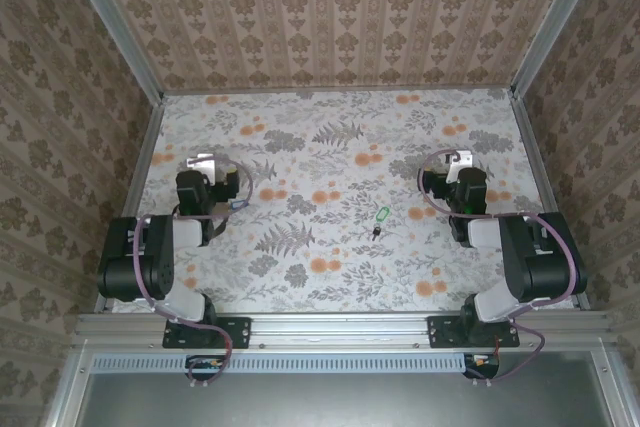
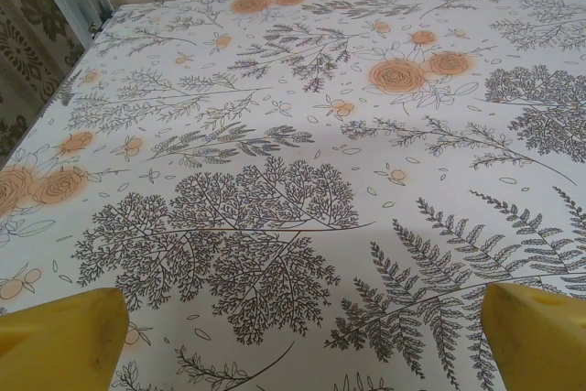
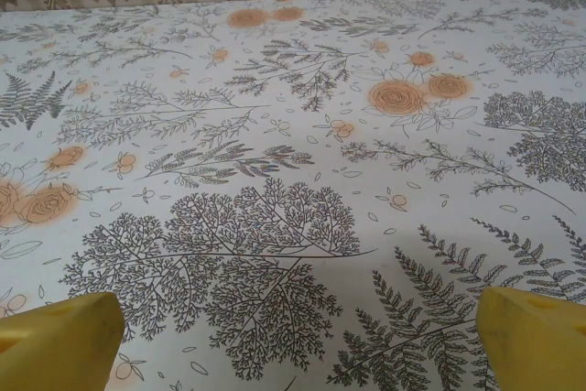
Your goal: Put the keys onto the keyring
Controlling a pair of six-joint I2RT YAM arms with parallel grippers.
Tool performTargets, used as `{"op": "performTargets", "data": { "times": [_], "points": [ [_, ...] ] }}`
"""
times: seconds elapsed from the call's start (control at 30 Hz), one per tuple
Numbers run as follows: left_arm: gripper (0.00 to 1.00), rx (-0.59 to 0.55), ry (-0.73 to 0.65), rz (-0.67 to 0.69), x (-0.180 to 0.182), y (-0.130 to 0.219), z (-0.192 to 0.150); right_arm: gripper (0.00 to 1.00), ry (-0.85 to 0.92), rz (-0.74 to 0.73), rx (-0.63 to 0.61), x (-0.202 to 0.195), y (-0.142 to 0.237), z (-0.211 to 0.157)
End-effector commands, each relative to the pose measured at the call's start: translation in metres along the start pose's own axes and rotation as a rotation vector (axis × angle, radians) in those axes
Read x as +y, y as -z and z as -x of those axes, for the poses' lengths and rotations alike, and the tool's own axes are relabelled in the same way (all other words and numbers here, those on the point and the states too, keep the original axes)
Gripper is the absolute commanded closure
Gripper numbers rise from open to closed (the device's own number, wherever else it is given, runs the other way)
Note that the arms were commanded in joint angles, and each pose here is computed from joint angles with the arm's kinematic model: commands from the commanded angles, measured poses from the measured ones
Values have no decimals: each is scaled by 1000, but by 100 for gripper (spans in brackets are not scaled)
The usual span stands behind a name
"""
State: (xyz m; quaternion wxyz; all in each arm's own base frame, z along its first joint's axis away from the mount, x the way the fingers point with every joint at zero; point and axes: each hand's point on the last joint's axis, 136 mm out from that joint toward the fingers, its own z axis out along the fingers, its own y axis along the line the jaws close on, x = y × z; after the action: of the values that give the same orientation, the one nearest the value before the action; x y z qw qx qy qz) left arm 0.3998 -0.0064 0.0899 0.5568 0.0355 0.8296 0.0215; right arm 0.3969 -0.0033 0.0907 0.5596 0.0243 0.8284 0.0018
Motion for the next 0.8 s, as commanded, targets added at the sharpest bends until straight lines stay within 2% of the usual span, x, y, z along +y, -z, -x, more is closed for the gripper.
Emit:
{"op": "performTargets", "data": {
  "times": [0.0, 0.77],
  "points": [
    [0, -18, -20, -9, 1, 2, 3, 0, 10, 14, -28, 2, -1, 8],
    [0, -16, -15, -13, 1, 1, 3, 0, 8, 15, -27, 2, -1, 8]
  ]
}}
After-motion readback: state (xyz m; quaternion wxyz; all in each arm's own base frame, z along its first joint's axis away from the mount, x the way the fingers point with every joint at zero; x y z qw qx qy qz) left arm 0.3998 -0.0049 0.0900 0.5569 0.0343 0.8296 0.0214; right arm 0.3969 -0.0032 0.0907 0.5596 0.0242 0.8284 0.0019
